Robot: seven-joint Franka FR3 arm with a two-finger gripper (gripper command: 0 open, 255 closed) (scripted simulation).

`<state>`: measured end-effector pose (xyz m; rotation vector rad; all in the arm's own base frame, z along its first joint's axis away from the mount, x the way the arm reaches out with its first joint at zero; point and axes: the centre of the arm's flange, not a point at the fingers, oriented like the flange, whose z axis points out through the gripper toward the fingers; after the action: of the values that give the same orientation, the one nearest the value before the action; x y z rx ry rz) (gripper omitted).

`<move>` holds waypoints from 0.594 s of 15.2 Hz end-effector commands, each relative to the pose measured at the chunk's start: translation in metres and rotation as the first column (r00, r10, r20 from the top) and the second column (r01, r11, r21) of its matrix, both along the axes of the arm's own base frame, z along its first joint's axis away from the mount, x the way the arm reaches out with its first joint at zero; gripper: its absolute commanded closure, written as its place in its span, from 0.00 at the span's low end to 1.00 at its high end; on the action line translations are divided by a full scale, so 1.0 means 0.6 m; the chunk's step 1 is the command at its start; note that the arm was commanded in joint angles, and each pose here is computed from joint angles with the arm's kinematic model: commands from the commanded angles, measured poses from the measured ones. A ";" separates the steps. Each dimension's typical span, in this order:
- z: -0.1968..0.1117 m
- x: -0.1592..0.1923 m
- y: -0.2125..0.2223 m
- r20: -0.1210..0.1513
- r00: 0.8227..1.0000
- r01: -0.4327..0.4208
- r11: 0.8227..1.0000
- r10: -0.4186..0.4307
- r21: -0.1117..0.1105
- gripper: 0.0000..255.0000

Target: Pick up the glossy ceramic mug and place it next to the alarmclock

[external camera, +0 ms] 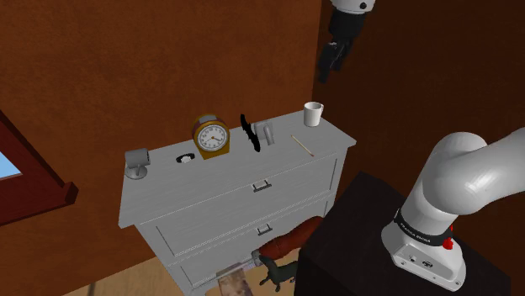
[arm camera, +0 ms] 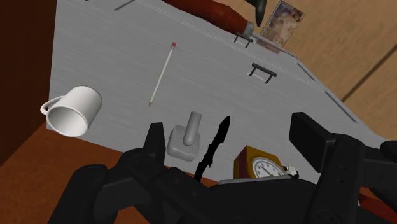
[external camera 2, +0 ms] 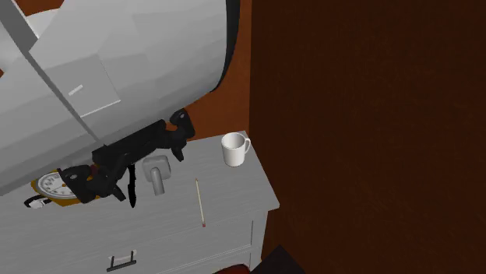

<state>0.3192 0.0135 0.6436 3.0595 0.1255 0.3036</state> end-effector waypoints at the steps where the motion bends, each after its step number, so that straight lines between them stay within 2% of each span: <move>1: 0.000 0.000 0.000 0.000 1.000 0.000 1.000 0.000 0.000 0.00; 9: -0.101 0.097 -0.112 -0.032 1.000 0.002 1.000 -0.002 0.001 0.00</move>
<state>0.3681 -0.0477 0.5894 3.0661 0.1230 0.2601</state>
